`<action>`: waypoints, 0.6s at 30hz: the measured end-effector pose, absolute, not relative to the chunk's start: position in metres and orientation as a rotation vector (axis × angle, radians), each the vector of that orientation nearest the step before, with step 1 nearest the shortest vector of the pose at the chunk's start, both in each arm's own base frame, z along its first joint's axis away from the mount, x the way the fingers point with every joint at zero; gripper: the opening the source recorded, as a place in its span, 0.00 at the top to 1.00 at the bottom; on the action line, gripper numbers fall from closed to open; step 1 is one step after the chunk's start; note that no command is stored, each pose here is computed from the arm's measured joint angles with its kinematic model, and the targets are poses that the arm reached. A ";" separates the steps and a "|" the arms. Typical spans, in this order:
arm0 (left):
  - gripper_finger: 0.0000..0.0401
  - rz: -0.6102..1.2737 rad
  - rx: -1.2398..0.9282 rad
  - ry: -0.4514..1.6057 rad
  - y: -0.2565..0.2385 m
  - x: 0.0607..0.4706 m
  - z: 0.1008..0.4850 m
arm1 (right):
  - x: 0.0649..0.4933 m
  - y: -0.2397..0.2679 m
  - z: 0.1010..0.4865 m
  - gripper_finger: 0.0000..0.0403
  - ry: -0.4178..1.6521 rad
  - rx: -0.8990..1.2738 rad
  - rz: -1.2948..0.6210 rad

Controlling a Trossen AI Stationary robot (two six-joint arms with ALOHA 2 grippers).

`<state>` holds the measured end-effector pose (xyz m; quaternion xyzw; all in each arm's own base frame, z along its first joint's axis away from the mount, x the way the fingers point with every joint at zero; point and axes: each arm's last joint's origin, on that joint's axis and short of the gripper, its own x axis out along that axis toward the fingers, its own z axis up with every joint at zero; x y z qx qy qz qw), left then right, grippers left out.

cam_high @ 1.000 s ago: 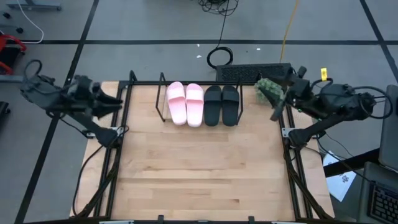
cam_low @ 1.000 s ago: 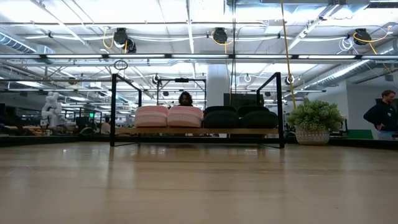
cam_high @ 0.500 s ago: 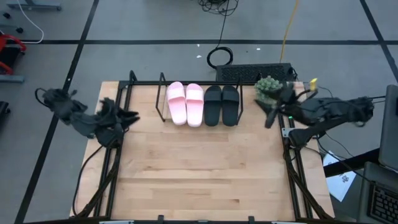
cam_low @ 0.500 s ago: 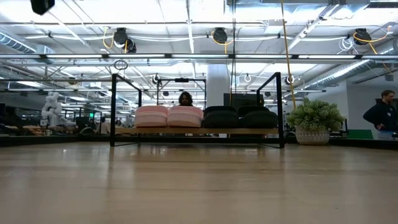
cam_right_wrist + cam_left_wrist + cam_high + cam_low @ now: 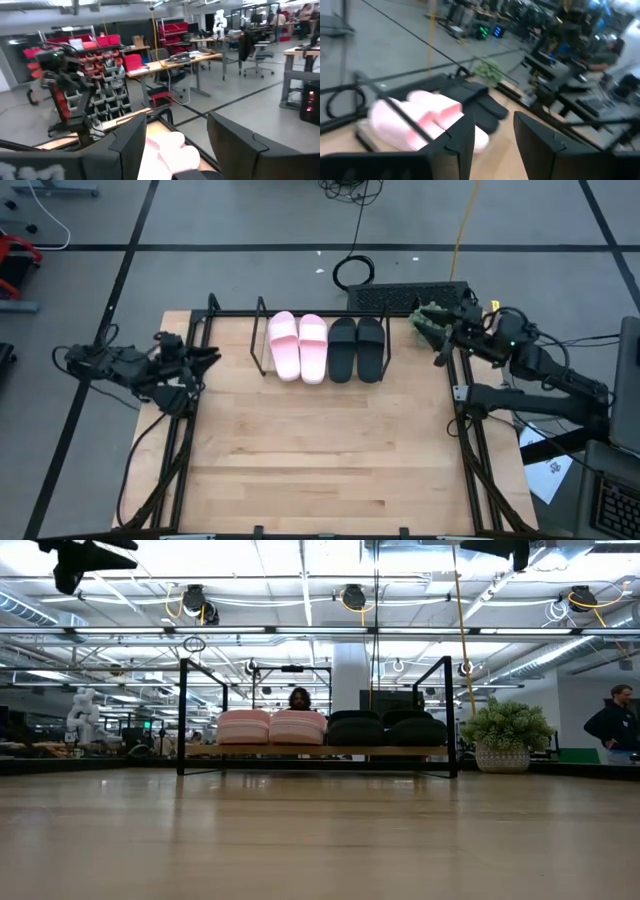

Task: Pick and place slides into the shelf
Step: Return to Home Position

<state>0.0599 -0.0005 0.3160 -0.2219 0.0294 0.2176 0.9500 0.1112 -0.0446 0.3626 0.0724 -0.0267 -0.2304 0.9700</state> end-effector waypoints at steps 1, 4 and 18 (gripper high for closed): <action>0.66 0.461 -0.452 0.049 0.002 0.056 0.316 | 0.110 -0.047 0.363 0.50 -0.056 0.155 -0.465; 0.66 0.465 -0.494 0.027 0.007 0.046 0.315 | 0.109 -0.053 0.358 0.50 -0.024 0.202 -0.443; 0.66 0.395 -0.627 0.091 -0.003 0.087 0.266 | 0.133 -0.059 0.310 0.50 -0.025 0.303 -0.312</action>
